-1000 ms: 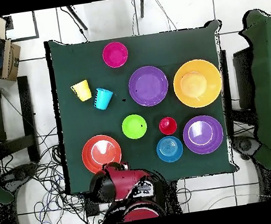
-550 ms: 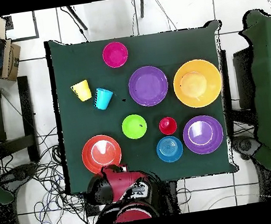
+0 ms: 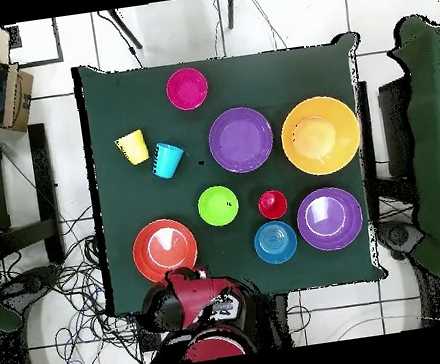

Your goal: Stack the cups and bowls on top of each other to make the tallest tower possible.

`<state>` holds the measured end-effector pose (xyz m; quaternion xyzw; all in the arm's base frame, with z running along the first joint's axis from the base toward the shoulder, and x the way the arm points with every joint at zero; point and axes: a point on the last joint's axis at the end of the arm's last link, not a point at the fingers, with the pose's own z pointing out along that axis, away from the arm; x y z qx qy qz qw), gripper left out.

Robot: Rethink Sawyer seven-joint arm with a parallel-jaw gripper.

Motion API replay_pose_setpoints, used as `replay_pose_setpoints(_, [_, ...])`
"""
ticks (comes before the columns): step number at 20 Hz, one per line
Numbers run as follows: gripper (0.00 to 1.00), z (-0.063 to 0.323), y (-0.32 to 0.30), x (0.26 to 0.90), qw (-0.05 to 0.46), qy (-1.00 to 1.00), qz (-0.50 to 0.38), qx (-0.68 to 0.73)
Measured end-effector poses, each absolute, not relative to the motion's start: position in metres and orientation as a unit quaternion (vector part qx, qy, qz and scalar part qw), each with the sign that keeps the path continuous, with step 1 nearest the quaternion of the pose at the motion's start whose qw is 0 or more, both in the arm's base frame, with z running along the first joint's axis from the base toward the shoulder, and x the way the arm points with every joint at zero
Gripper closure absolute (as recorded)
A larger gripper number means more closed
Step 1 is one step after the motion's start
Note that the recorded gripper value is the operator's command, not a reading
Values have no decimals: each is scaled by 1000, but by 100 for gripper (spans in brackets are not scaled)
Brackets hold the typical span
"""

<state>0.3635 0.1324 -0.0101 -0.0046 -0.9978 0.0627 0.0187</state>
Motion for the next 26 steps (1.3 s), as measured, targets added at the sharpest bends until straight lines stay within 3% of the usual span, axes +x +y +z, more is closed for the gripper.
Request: replay_pose_setpoints(26, [0, -21, 131, 368, 20, -998, 66, -2])
